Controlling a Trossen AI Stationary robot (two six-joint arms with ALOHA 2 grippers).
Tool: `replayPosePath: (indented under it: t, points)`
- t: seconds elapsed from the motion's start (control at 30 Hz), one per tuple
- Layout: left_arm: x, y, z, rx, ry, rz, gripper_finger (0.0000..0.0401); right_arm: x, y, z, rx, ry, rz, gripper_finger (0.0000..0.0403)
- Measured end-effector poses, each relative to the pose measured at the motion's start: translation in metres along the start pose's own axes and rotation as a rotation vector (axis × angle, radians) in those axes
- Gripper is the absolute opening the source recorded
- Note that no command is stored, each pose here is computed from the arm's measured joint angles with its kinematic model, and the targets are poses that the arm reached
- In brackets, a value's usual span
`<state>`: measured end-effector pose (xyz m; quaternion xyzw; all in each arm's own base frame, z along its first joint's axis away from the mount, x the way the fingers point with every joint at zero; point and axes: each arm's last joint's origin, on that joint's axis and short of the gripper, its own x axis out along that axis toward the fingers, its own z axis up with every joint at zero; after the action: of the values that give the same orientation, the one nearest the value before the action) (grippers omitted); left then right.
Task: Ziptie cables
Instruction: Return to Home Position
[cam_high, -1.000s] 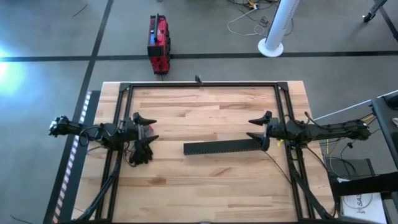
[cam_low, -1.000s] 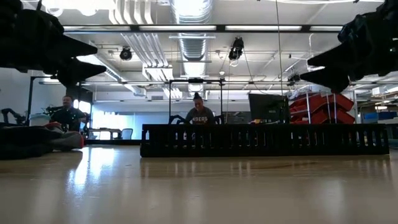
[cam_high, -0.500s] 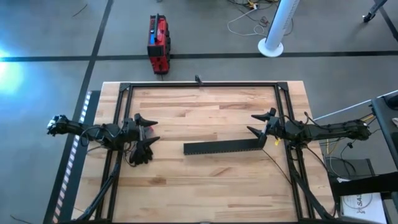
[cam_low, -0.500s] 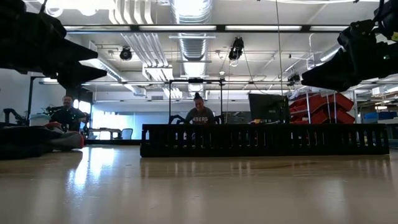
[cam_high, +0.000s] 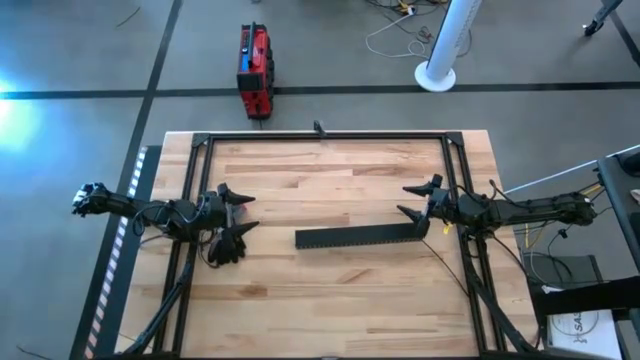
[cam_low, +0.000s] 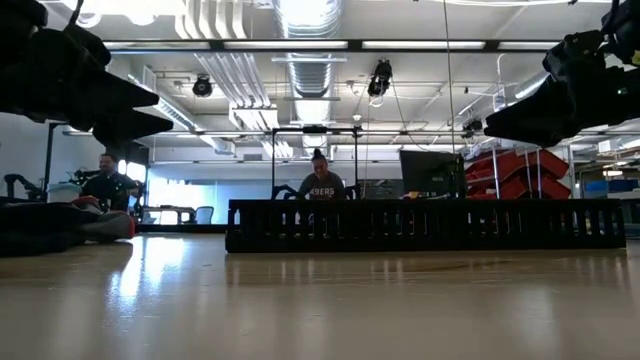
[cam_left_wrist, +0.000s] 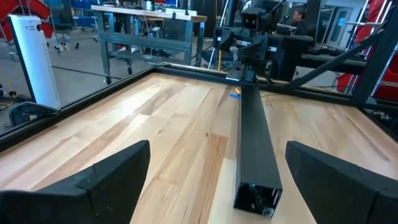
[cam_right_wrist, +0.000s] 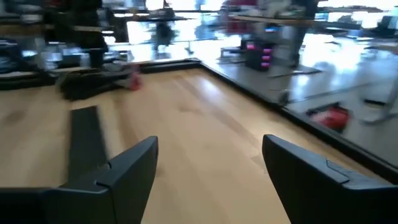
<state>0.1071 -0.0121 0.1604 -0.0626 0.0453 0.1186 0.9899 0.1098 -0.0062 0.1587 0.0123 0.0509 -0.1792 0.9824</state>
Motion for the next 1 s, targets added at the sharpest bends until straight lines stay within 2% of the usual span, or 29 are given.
replayPosePath:
  t: [0.17,0.23,0.63,1.0]
  points:
    - [0.0011,-0.0003,-0.0015,0.008,0.017,0.003,0.0359,-0.0003,0.0074,-0.0010,-0.069,0.012,0.249,0.0289]
    - [0.0015,-0.0004,-0.0021,0.012,0.023,0.004,0.0359,-0.0007,0.0089,-0.0007,-0.087,0.006,0.302,0.0293]
    - [0.0036,-0.0010,-0.0051,0.028,0.056,0.009,0.0359,-0.0008,0.0091,0.0012,0.088,0.014,0.309,0.0308]
    - [0.0049,-0.0013,-0.0073,0.039,0.078,0.013,0.0359,-0.0008,0.0091,0.0011,0.085,0.015,0.309,0.0290]
